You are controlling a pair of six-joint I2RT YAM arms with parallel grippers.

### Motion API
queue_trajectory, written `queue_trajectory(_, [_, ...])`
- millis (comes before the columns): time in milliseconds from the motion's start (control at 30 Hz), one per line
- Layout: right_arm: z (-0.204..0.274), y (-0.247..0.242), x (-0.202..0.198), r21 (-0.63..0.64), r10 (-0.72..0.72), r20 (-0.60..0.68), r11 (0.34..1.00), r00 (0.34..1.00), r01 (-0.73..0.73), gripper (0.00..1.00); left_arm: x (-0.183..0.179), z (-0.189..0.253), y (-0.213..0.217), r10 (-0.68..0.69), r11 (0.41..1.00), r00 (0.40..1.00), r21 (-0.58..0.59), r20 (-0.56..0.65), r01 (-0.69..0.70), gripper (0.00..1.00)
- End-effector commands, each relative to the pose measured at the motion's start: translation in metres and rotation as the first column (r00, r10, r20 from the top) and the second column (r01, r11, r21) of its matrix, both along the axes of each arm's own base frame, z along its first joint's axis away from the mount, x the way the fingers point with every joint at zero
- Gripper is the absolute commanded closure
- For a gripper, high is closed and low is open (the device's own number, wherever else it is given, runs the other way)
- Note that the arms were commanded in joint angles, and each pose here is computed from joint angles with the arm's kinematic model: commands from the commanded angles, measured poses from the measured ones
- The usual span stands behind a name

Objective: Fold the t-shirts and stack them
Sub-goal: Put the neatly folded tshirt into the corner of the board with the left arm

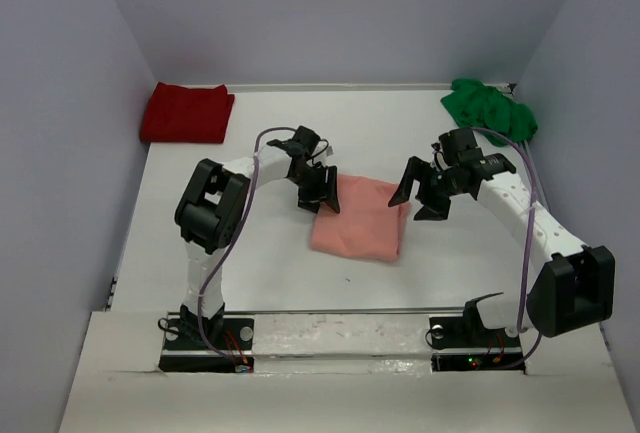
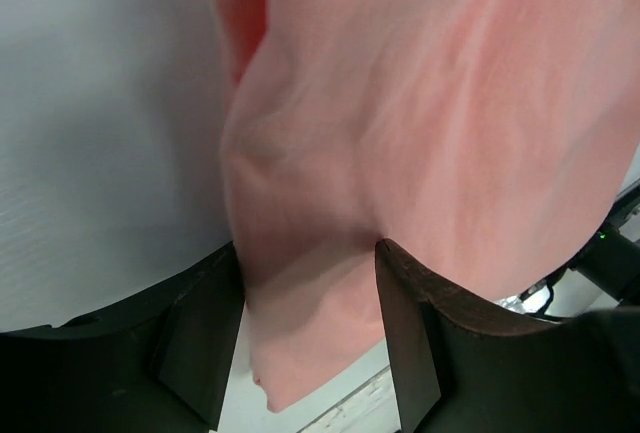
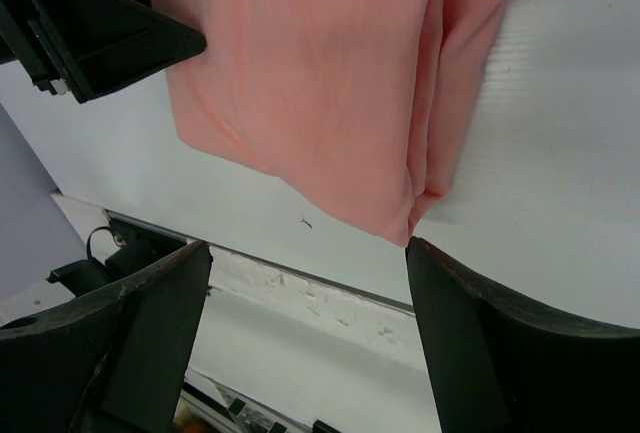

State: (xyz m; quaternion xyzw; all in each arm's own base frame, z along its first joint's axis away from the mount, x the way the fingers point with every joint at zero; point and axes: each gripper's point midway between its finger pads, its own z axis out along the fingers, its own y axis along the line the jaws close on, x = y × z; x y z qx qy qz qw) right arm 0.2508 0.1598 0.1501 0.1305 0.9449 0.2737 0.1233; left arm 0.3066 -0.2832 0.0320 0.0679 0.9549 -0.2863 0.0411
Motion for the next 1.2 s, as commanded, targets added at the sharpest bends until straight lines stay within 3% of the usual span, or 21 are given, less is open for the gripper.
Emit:
queue_trajectory(0, [0.011, 0.0, 0.003, 0.018, -0.008, 0.05, 1.0, 0.999, 0.007, 0.15, -0.003, -0.012, -0.002, -0.018, 0.995, 1.0, 0.101, 0.008, 0.017, 0.33])
queue_trajectory(133, [0.013, 0.0, 0.002, 0.02, -0.012, 0.059, 1.0, 0.998, 0.01, 0.15, 0.0, -0.021, 0.002, -0.012, 0.983, 1.0, 0.183, 0.024, 0.008, 0.38])
queue_trajectory(267, [0.016, 0.0, 0.001, 0.028, -0.017, 0.064, 1.0, 0.998, 0.015, 0.15, 0.001, -0.04, 0.009, -0.041, 0.95, 0.997, 0.312, 0.058, 0.021, 0.67])
queue_trajectory(300, [0.017, 0.001, 0.001, 0.029, -0.016, 0.065, 0.999, 0.998, 0.014, 0.15, 0.001, -0.044, 0.012, -0.042, 0.943, 0.997, 0.333, 0.058, 0.02, 0.89])
queue_trajectory(367, [0.017, 0.0, 0.001, 0.03, -0.016, 0.066, 0.999, 0.998, 0.014, 0.15, -0.002, -0.058, 0.018, -0.04, 0.922, 0.998, 0.386, 0.048, 0.018, 0.99])
queue_trajectory(567, [0.021, 0.0, 0.001, 0.032, -0.017, 0.08, 0.999, 0.997, 0.014, 0.15, 0.0, -0.078, 0.027, -0.026, 0.88, 0.999, 0.474, 0.032, 0.008, 1.0])
queue_trajectory(733, [0.025, 0.001, 0.002, 0.036, -0.014, 0.093, 0.999, 0.996, 0.011, 0.15, 0.028, -0.077, 0.031, 0.0, 0.852, 0.998, 0.522, 0.061, -0.032, 1.0])
queue_trajectory(900, [0.029, 0.001, 0.001, 0.037, -0.008, 0.1, 0.999, 0.995, 0.004, 0.15, 0.075, -0.069, 0.032, 0.051, 0.859, 0.994, 0.503, 0.097, -0.093, 1.0])
queue_trajectory(1167, [0.035, 0.002, -0.002, 0.047, 0.003, 0.109, 0.999, 0.994, -0.008, 0.15, 0.173, -0.055, 0.099, 0.174, 0.815, 0.963, 0.518, 0.207, -0.259, 1.0])
